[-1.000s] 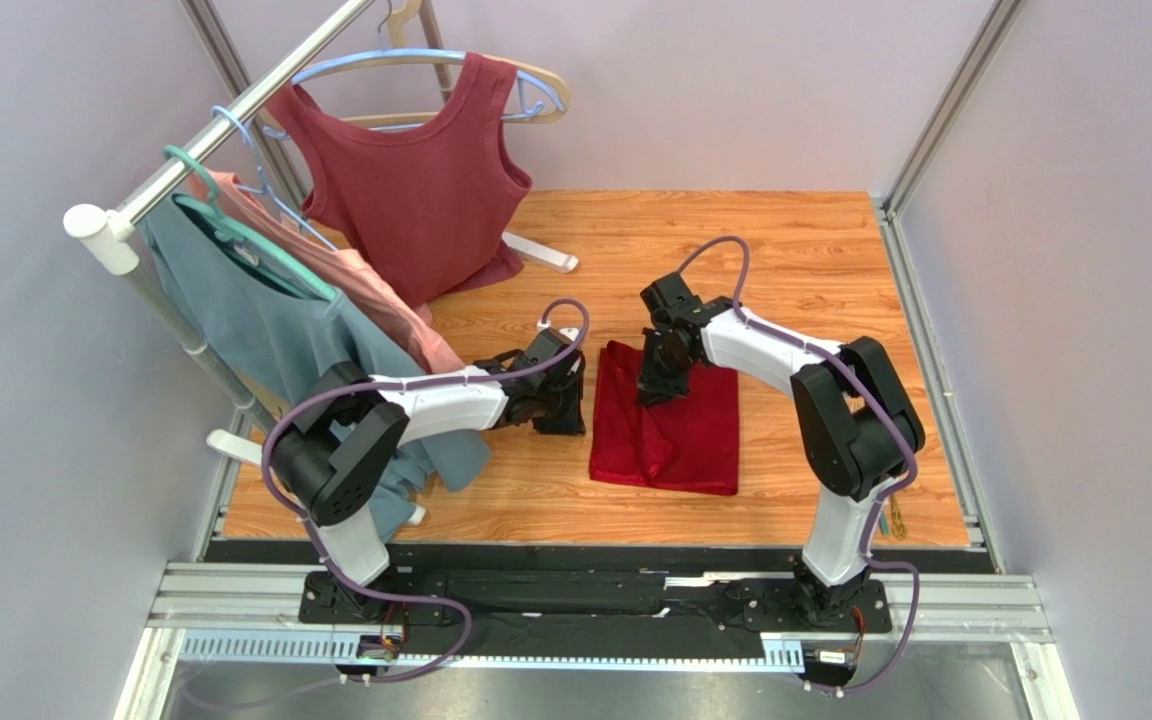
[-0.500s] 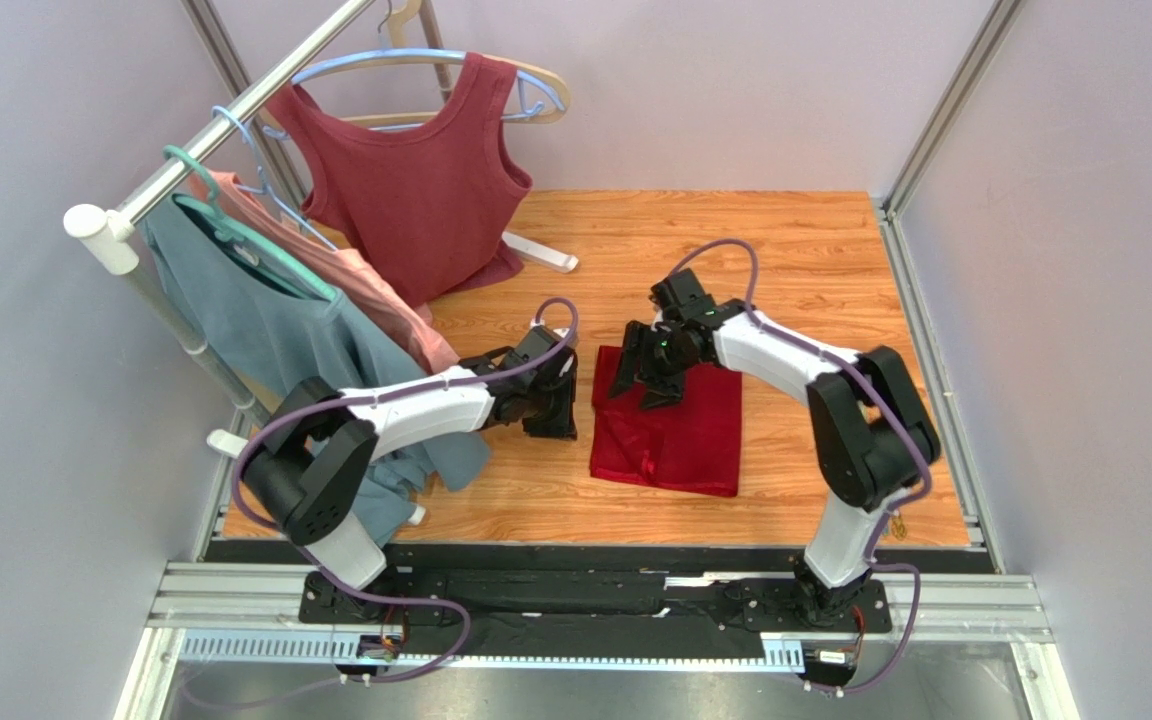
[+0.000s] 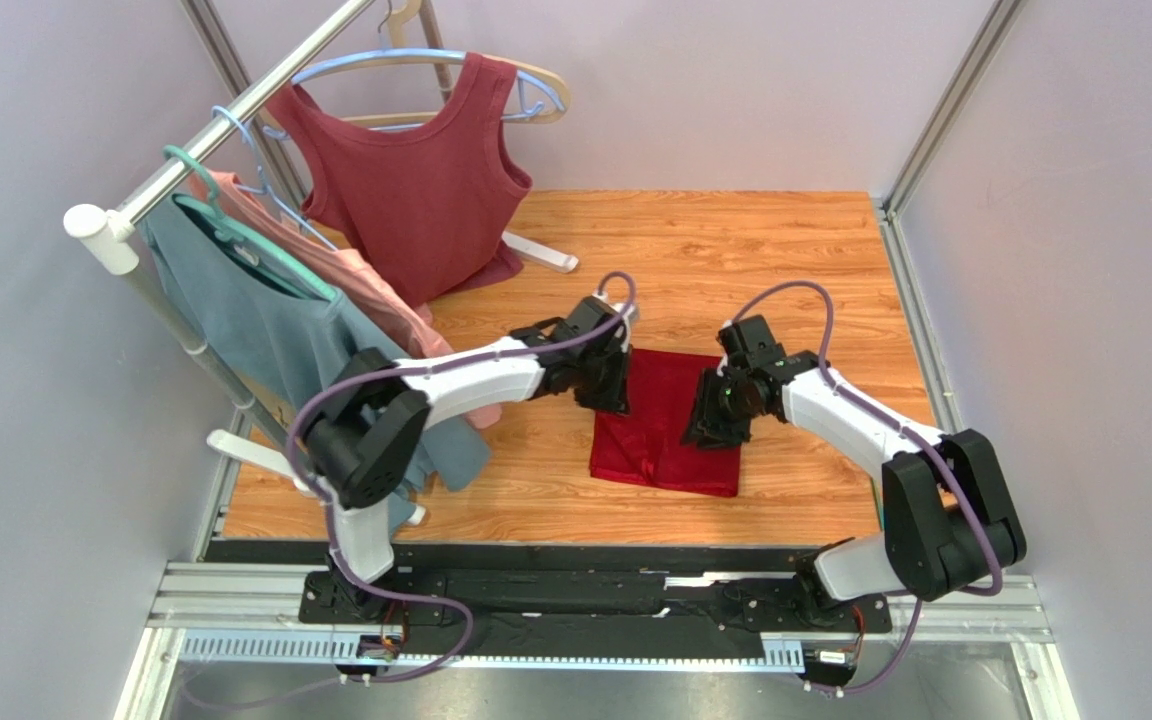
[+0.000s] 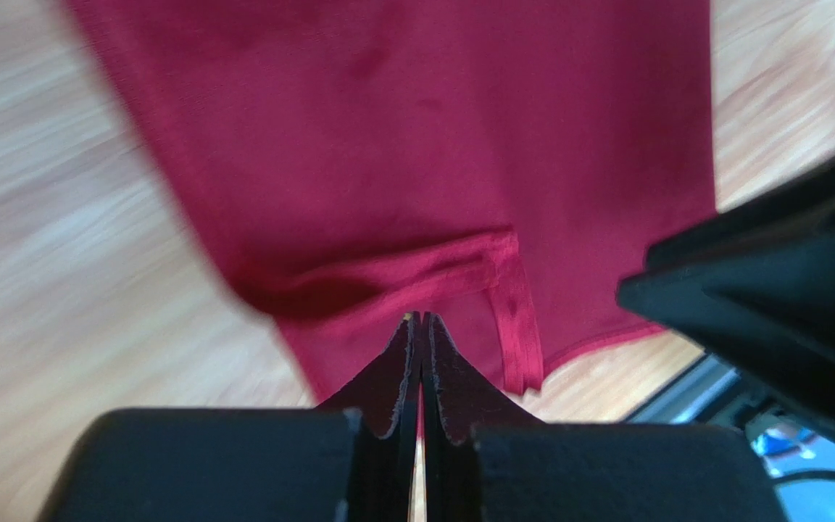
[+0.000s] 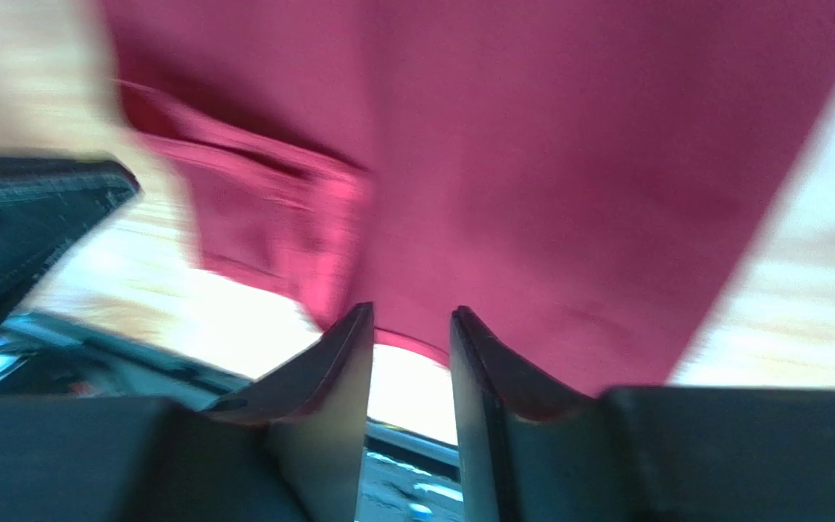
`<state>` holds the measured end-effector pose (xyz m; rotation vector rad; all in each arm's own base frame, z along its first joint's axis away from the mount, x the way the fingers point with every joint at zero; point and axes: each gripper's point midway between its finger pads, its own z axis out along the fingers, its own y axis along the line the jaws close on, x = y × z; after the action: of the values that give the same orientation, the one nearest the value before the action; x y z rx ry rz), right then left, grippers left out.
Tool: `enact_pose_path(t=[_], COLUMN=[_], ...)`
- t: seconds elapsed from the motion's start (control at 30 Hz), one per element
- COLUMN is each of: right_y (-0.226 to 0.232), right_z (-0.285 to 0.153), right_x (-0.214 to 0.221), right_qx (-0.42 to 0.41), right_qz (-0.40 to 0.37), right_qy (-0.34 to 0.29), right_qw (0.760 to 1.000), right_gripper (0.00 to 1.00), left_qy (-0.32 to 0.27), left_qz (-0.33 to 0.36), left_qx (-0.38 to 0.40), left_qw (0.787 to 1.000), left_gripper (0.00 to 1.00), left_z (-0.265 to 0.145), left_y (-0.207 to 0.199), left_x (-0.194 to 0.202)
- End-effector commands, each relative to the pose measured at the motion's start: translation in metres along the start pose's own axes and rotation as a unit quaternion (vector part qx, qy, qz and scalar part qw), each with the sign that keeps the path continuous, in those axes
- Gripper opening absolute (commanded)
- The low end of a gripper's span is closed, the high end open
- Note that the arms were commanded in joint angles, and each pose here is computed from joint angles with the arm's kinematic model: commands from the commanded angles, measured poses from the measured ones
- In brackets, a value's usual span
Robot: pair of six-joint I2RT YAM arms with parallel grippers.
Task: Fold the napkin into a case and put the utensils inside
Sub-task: Fold the rectangle-folded napkin at the center of the board, then rotate the square-folded napkin at the center of the board.
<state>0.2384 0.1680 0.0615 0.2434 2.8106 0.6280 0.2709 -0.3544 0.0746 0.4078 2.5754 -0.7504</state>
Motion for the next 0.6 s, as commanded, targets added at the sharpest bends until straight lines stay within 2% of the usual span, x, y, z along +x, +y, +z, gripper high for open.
enact_pose_path(t=[0.0, 0.13, 0.37, 0.5, 0.57], right_y=[-0.027, -0.044, -0.057, -0.046, -0.031], right_z=[0.001, 0.008, 0.031, 0.043, 0.049], right_x=[0.001, -0.008, -0.056, -0.102, -0.127], right_qx=[0.053, 0.077, 0.106, 0.12, 0.109], right_qz=[-0.01, 0.003, 0.034, 0.006, -0.008], right_qy=[-0.027, -0.039, -0.059, -0.067, -0.066], right_qw=[0.998, 0.996, 0.992, 0.991, 0.992], right_gripper=[0.27, 0.22, 0.19, 0.19, 0.18], left_qy=[0.025, 0.034, 0.088, 0.103, 0.103], left_qz=[0.051, 0.054, 0.007, -0.026, -0.025], left_qx=[0.018, 0.0, -0.017, 0.023, 0.051], left_qw=[0.998, 0.998, 0.996, 0.994, 0.993], left_gripper=[0.02, 0.01, 0.01, 0.01, 0.01], left_z=[0.032, 0.047, 0.055, 0.056, 0.057], left_y=[-0.021, -0.015, -0.002, -0.026, -0.051], left_x=[0.0, -0.002, 0.055, 0.082, 0.085])
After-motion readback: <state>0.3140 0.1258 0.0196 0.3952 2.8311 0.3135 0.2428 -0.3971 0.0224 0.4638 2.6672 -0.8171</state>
